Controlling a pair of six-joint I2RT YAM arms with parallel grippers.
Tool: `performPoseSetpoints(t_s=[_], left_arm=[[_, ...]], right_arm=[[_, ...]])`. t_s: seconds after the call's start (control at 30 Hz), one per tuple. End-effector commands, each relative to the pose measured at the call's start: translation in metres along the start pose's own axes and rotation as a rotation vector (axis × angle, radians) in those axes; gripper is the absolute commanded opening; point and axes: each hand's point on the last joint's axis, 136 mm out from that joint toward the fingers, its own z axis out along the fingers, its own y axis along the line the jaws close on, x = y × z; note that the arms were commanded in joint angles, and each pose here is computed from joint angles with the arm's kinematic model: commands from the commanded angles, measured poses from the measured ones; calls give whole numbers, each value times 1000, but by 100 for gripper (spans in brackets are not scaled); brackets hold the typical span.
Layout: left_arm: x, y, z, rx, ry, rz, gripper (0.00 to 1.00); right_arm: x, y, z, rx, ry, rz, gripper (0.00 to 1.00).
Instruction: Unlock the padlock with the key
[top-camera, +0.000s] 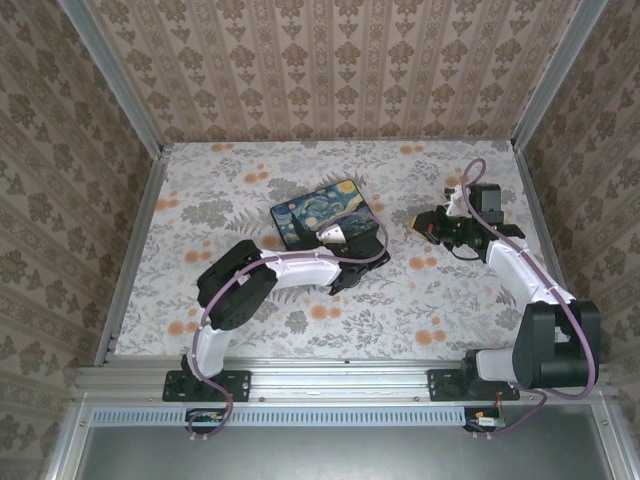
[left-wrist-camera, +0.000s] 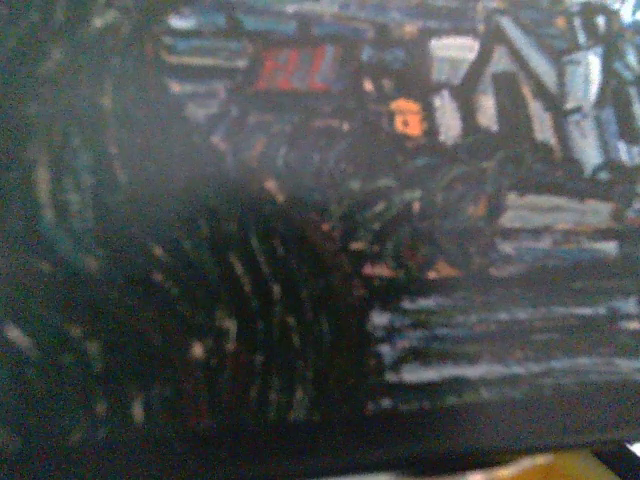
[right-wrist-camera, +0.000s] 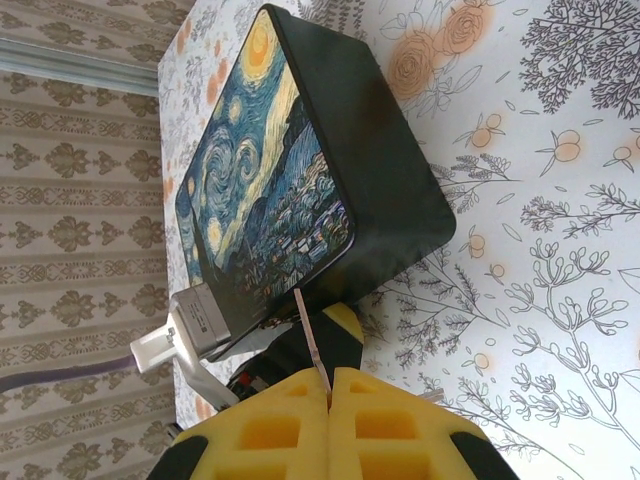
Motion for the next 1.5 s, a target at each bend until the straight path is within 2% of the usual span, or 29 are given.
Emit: performPoseSetpoints(t_s=[0.0,0.13,0.37,0.67,0.83,1.03,1.27,1.47], left_arm=[[-12,2,-8,20,-3,-29,37],[-10,6,-5,28,13,-26,29],[-11,1,-15,82,53,1,22],[-20,-7,-47,232,240,-20,17],[-38,-9,-72,311,329,-63,16],[-60,-13,-97,410,445,-185,13],[-76,-32,-123,524,555,-270,10],[-87,-39,-140,587,611,-331,10]], right_arm=[[7,4,2,-27,27,-14,0],[11,-1,3,-20,36,-5,0],[17,0,3,-28,54,-21,0],[45,-5,3,-4,76,-65,0],[71,-7,8,6,108,-84,0],[96,19,11,-54,118,-139,0],[105,58,4,-116,31,-205,0],[117,64,2,-158,8,-251,0]])
